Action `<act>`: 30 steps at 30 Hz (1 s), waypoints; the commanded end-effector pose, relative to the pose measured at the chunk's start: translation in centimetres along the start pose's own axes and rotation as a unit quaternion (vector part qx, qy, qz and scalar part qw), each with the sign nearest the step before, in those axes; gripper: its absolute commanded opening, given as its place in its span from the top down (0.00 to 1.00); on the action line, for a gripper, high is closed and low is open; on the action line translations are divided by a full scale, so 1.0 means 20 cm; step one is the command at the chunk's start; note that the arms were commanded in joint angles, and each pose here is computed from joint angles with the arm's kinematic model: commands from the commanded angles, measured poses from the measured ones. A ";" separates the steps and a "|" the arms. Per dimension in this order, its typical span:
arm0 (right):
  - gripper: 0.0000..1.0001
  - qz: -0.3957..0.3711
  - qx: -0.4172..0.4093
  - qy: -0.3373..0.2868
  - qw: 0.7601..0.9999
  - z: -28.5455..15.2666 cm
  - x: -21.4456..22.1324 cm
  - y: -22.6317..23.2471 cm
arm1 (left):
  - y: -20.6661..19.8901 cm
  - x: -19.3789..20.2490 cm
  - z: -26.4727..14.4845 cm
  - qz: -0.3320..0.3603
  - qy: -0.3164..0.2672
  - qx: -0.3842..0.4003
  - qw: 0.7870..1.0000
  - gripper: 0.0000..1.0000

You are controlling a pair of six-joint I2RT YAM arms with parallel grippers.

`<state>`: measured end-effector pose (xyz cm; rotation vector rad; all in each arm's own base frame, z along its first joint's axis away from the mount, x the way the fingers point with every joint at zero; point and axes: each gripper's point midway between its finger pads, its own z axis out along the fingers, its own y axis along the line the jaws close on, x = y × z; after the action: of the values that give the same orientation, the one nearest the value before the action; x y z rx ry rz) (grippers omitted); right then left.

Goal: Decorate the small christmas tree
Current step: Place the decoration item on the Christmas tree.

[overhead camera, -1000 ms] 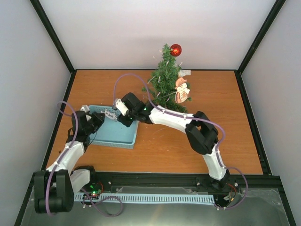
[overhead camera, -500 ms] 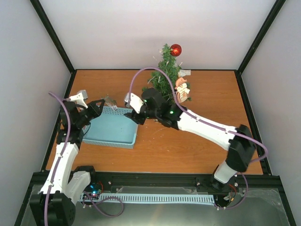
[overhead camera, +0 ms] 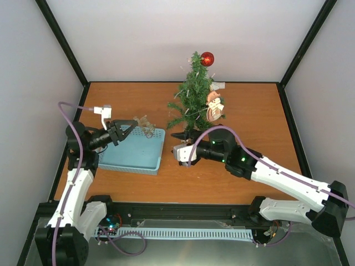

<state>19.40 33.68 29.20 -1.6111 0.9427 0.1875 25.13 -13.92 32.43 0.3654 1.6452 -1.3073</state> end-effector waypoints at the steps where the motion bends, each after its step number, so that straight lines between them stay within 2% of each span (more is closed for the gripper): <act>1: 0.43 -0.175 0.058 -0.029 0.982 -0.08 -0.09 -0.10 | -0.20 0.05 0.03 -0.004 0.066 0.092 0.994 0.99; 3: 0.49 -0.216 0.063 -0.018 0.974 -0.08 -0.07 -0.10 | -0.24 0.10 0.06 -0.022 0.100 0.121 0.987 0.99; 7: 0.47 -0.260 0.091 -0.023 0.961 -0.08 -0.08 -0.12 | -0.31 0.16 0.09 -0.026 0.144 0.154 0.977 0.99; 8: 0.46 -0.248 0.095 -0.036 0.963 -0.09 -0.12 -0.15 | -0.31 0.16 0.09 -0.019 0.143 0.151 0.978 0.99; 12: 0.44 -0.113 0.041 -0.075 0.990 -0.12 -0.24 -0.17 | -0.37 0.16 0.07 0.018 0.136 0.168 0.976 0.99; 13: 0.45 -0.106 0.032 -0.083 0.990 -0.13 -0.25 -0.15 | -0.38 0.16 0.06 0.022 0.136 0.175 0.975 0.99; 16: 0.45 -0.155 0.052 -0.108 0.981 -0.18 -0.24 -0.07 | -0.39 0.16 0.06 0.015 0.137 0.179 0.974 0.99; 18: 0.47 -0.211 0.078 -0.089 0.970 -0.18 -0.19 -0.06 | -0.38 0.17 0.07 -0.004 0.145 0.179 0.973 0.99; 21: 0.50 -0.257 0.080 -0.058 0.961 -0.15 -0.15 -0.09 | -0.39 0.22 0.10 -0.031 0.173 0.200 0.964 0.99; 25: 0.56 -0.298 0.094 -0.068 0.947 -0.14 -0.19 -0.13 | -0.45 0.26 0.13 -0.029 0.202 0.228 0.952 0.99; 30: 0.61 -0.346 0.087 -0.067 0.932 -0.11 -0.17 -0.10 | -0.47 0.29 0.13 -0.035 0.213 0.235 0.948 0.99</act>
<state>17.49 33.09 31.78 -1.6725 0.3724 -0.1614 17.91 -21.37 31.98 0.8444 1.7431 -1.7716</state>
